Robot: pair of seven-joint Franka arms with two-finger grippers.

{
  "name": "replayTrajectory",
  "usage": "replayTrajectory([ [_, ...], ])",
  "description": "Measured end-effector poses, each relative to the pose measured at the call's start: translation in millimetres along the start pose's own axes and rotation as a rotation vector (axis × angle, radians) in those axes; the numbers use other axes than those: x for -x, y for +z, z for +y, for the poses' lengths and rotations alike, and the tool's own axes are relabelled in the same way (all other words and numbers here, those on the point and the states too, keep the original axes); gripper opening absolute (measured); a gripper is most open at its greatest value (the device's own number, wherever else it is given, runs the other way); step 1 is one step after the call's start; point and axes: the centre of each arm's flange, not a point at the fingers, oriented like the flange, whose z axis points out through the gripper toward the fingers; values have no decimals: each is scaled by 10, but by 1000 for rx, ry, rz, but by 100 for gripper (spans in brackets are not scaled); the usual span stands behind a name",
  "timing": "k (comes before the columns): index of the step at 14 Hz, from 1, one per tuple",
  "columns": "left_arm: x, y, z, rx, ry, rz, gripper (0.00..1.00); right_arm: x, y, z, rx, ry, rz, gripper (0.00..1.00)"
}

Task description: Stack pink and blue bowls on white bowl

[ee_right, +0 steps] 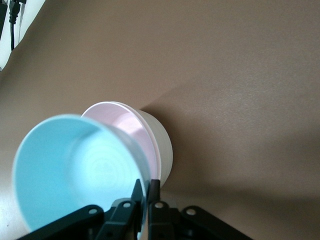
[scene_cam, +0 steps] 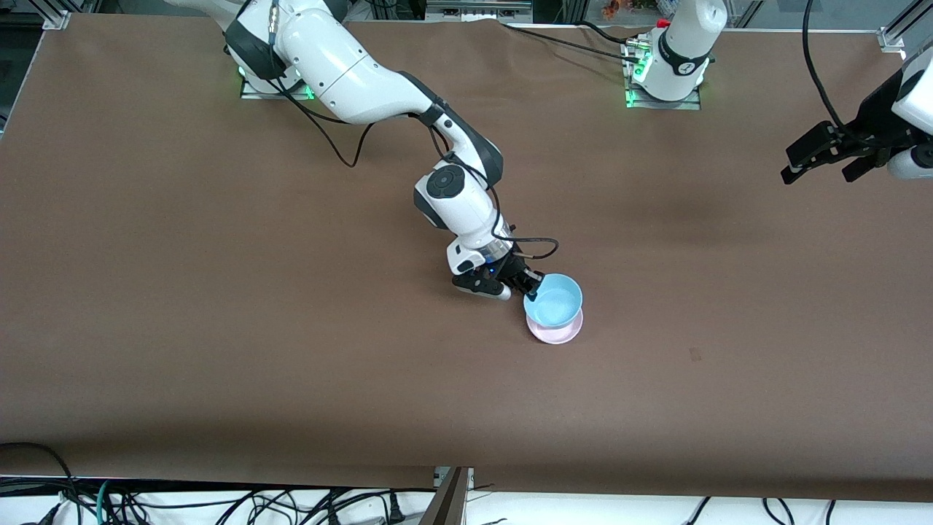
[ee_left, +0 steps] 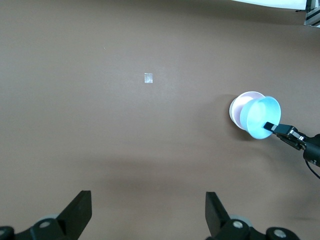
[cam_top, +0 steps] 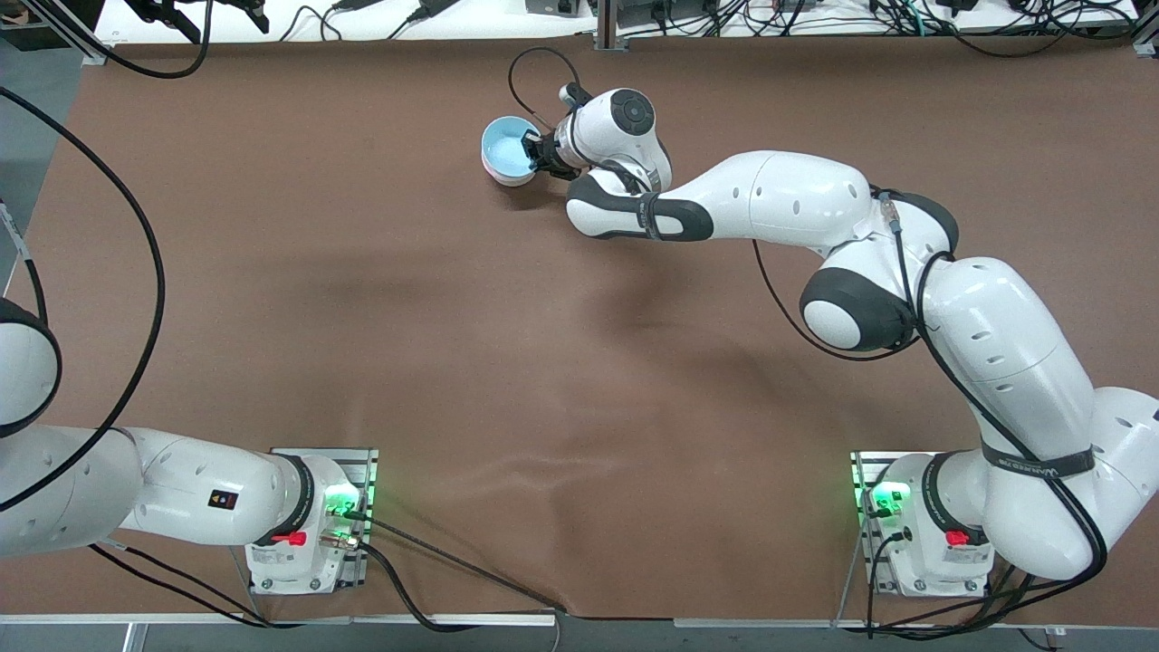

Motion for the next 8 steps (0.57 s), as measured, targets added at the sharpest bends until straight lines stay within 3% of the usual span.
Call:
replayTrajectory([
  [5,-68,40,40,-6,4,-11,100,16,-10,-27,2,1,-3,73],
  [8,-71,-8,56,-13,6,-41,100,-103,-99,-69,116,-21,-30,100],
])
